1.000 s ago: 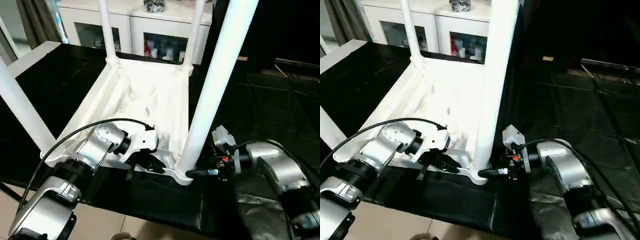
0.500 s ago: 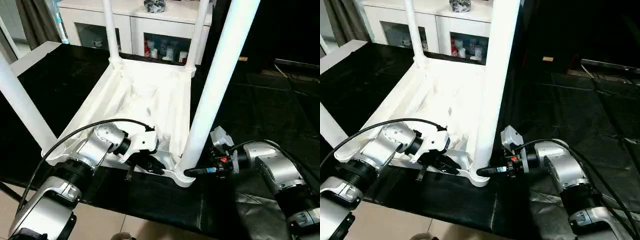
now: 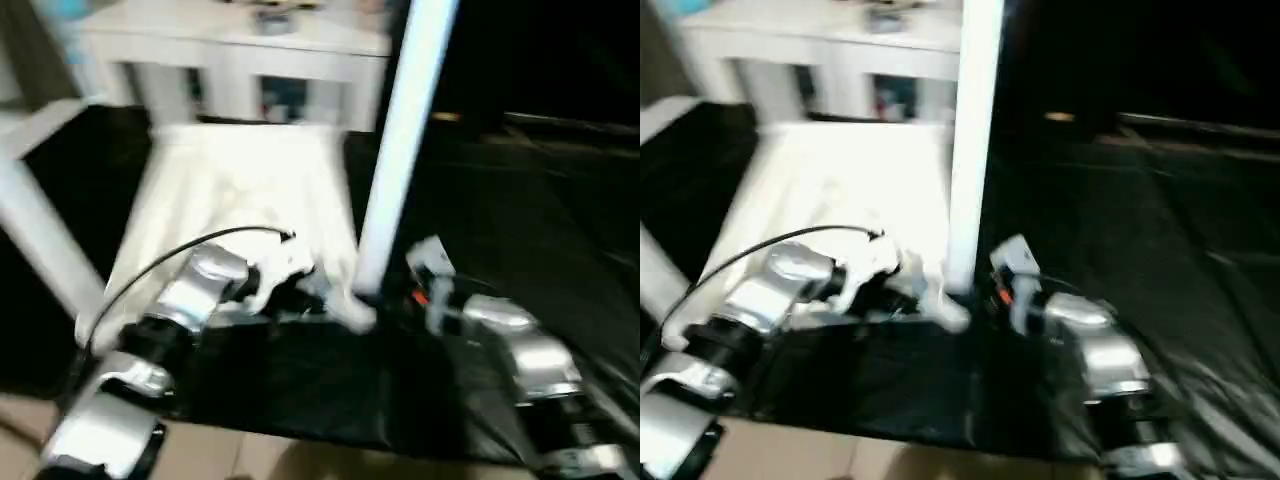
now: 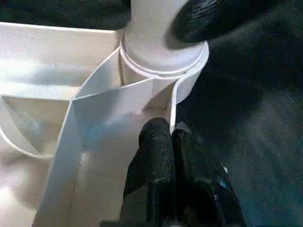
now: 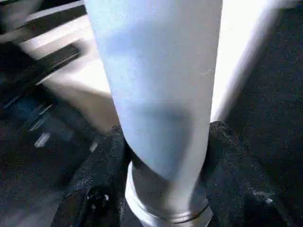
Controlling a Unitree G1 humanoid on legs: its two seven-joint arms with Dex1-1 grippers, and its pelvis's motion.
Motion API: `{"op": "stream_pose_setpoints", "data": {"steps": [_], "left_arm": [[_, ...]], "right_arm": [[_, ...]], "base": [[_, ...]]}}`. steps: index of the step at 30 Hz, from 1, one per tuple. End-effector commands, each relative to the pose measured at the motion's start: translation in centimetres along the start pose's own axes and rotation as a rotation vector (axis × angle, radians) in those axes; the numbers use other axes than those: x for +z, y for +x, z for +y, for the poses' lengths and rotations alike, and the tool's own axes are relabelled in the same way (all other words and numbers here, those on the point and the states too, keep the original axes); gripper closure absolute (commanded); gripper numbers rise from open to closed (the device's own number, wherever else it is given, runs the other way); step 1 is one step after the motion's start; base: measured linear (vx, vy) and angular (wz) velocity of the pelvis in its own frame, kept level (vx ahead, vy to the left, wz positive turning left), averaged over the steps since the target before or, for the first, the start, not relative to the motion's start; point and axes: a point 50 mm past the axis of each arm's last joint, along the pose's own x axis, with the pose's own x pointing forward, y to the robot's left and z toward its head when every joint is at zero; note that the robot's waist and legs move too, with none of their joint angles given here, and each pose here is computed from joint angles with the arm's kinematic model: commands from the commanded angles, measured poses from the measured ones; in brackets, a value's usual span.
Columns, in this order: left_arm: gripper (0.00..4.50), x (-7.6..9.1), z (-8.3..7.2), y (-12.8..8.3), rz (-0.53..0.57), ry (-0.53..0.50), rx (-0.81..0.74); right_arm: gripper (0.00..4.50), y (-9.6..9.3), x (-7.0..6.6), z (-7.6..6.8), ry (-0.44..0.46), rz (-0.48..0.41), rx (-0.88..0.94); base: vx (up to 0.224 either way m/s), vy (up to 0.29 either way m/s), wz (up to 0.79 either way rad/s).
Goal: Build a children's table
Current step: Rotate leg to tighten
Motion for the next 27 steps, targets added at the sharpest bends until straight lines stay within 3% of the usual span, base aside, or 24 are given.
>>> {"op": "stream_pose_setpoints", "data": {"steps": [1, 7, 8, 14, 15, 21, 27], "left_arm": [[4.50, 4.1, -1.9, 2.8, -0.130, 0.043, -0.036], [4.50, 5.6, -2.1, 4.1, -0.175, -0.010, 0.098], [4.50, 5.6, -2.1, 4.1, -0.177, -0.011, 0.106], [4.50, 5.1, -1.9, 3.6, -0.159, 0.006, 0.109], [4.50, 4.9, -1.9, 3.5, -0.152, 0.009, 0.109], [4.50, 3.6, -1.9, 2.3, -0.112, 0.052, 0.030], [4.50, 2.1, -1.7, 0.6, -0.041, 0.144, -0.115]], "right_arm": [[2.54, 3.1, -0.9, 3.4, 0.075, 0.061, 0.043], [2.54, 5.1, -0.3, 4.0, 0.164, 0.055, -0.121], [2.19, 5.2, -0.2, 4.2, 0.159, 0.046, -0.113], [1.71, 4.8, 0.0, 4.3, 0.131, 0.021, -0.089], [1.44, 4.6, -0.1, 4.2, 0.126, 0.018, -0.087], [0.97, 1.8, -0.2, 2.2, 0.073, 0.014, -0.024], [0.54, -2.3, 0.6, -0.7, -0.038, 0.094, 0.152]], "base": [[0.000, 0.000, 0.00], [0.000, 0.000, 0.00], [0.000, 0.000, 0.00], [0.000, 0.000, 0.00], [0.000, 0.000, 0.00], [0.000, 0.000, 0.00], [0.000, 0.000, 0.00]]}}
